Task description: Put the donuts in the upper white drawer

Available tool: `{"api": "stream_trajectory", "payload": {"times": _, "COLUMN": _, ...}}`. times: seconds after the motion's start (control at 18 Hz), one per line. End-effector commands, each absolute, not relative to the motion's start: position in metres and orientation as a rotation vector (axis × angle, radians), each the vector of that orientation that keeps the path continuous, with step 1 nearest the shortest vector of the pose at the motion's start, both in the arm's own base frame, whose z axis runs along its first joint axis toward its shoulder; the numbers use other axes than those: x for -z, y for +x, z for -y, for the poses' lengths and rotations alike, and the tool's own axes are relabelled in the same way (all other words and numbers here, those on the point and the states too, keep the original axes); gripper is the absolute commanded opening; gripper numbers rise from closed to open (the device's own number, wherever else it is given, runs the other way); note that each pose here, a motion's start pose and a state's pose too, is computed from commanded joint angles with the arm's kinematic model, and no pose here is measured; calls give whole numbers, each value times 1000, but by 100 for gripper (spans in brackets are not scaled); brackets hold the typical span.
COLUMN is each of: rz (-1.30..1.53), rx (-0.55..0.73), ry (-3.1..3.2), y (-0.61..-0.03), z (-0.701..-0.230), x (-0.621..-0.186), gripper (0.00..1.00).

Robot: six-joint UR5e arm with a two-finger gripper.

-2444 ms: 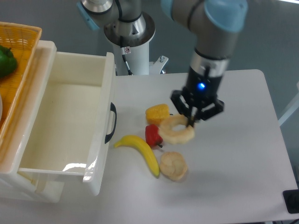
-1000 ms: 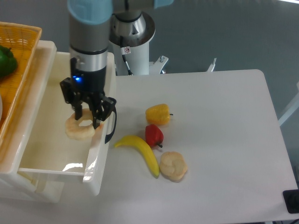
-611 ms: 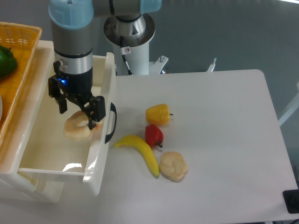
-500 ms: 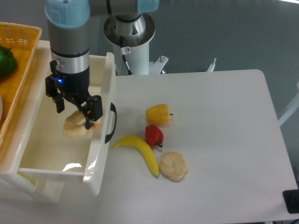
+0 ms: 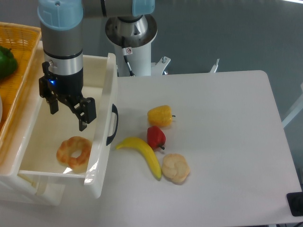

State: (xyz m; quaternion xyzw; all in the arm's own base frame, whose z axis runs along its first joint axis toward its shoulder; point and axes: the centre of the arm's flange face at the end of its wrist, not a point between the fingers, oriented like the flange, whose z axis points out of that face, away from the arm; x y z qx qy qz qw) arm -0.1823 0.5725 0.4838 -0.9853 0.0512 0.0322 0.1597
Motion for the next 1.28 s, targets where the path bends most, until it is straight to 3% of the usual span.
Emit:
{"api": "stream_trajectory", "payload": {"times": 0.11, "rz": -85, "rx": -169, "ry": -2836, "y": -207, "z": -561, "x": -489, "gripper": 100}}
{"api": "stream_trajectory", "payload": {"times": 0.39, "rz": 82, "rx": -224, "ry": -2823, "y": -274, "z": -531, "x": -504, "gripper": 100}}
{"api": "stream_trajectory", "payload": {"times": 0.94, "rz": 443, "rx": -222, "ry": -2865, "y": -414, "z": -453, "x": -473, "gripper": 100}}
{"api": "stream_trajectory", "payload": {"times": 1.28, "rz": 191, "rx": -189, "ry": -2979, "y": -492, "z": -407, "x": -419, "gripper": 100}}
